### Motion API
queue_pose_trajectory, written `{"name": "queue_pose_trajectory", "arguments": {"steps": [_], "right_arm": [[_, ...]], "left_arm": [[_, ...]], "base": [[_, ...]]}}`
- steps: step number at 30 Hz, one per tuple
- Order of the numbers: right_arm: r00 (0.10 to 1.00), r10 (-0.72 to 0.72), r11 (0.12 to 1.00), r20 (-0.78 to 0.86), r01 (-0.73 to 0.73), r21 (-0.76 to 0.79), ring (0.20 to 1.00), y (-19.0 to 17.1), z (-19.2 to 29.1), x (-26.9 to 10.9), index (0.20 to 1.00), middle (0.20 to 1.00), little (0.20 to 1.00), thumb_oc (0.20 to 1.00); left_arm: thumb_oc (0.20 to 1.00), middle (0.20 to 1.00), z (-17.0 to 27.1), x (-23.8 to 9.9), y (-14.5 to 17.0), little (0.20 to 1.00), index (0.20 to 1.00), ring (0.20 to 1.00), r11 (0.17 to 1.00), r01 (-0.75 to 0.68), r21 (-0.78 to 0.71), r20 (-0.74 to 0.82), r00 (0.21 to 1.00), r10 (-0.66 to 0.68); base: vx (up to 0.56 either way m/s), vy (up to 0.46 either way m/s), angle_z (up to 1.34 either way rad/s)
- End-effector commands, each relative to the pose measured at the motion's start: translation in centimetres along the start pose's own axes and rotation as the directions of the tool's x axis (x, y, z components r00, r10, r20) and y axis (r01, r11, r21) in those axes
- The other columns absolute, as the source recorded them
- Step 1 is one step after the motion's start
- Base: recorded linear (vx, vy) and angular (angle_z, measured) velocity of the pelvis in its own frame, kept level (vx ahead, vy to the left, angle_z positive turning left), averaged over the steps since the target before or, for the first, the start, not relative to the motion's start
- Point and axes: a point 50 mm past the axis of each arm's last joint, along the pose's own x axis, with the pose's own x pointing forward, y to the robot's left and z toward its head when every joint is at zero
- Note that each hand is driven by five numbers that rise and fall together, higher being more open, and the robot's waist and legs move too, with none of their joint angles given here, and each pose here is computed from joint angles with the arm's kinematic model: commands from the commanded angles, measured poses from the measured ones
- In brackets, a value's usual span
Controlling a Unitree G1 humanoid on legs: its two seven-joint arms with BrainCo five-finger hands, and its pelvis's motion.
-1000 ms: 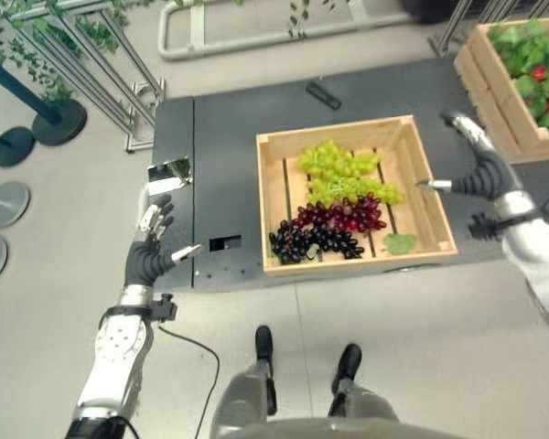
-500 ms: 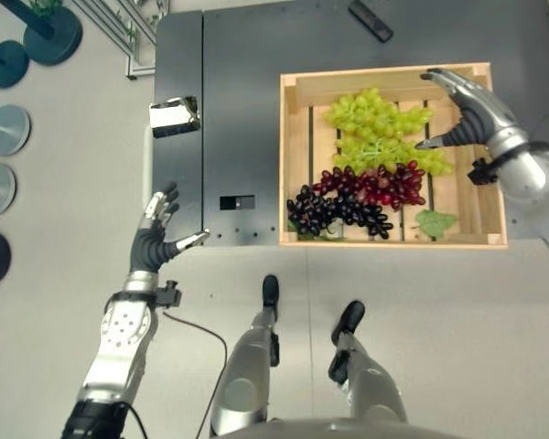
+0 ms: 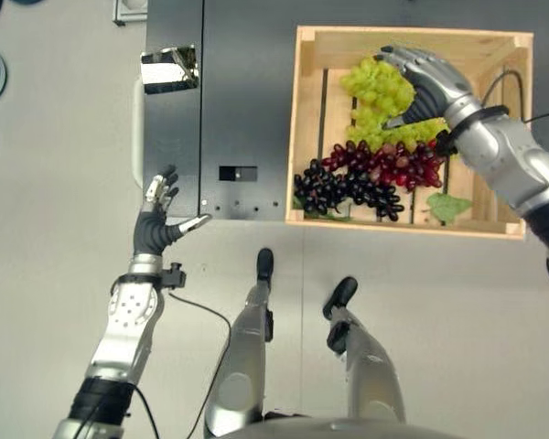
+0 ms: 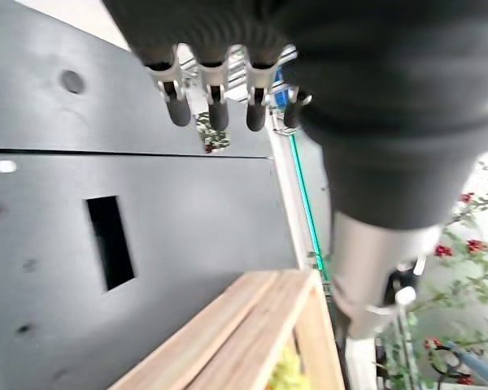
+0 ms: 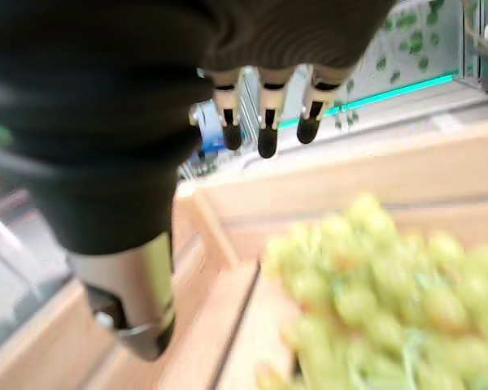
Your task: Pick up the fruits from the basket on one side to the basket on the other side
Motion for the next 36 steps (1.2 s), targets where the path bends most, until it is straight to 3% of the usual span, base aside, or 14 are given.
{"name": "queue_pose_trajectory", "arguments": {"steps": [1,7,18,36], "right_arm": [[0.996,-0.077,0.991,0.04,0.08,-0.107,1.0,-3.8,0.8,1.6,1.0,1.0,1.0,1.0],[0.998,-0.049,0.98,0.028,0.053,-0.193,1.0,-4.3,0.5,1.9,1.0,1.0,1.0,1.0],[0.986,0.112,0.917,-0.12,-0.149,-0.37,1.0,-3.4,-2.2,1.8,1.0,1.0,1.0,1.0],[0.968,0.146,0.878,-0.203,-0.222,-0.425,1.0,-3.5,-4.0,0.9,1.0,1.0,1.0,1.0]], "left_arm": [[1.0,1.0,2.3,0.2,1.4,1.0,1.0,1.0,0.999,-0.04,0.008,0.114,0.993,0.039],[1.0,1.0,2.6,0.3,1.2,1.0,1.0,1.0,0.999,-0.051,0.006,0.133,0.99,0.05],[1.0,1.0,2.4,0.2,1.5,1.0,1.0,1.0,0.997,-0.063,0.047,0.116,0.992,0.057],[1.0,1.0,2.3,0.2,1.4,1.0,1.0,1.0,0.996,-0.065,0.058,0.113,0.992,0.059]], "base": [[-0.02,-0.005,-0.03],[0.0,0.0,-0.01],[0.0,0.0,0.0],[0.0,0.0,0.0]]}}
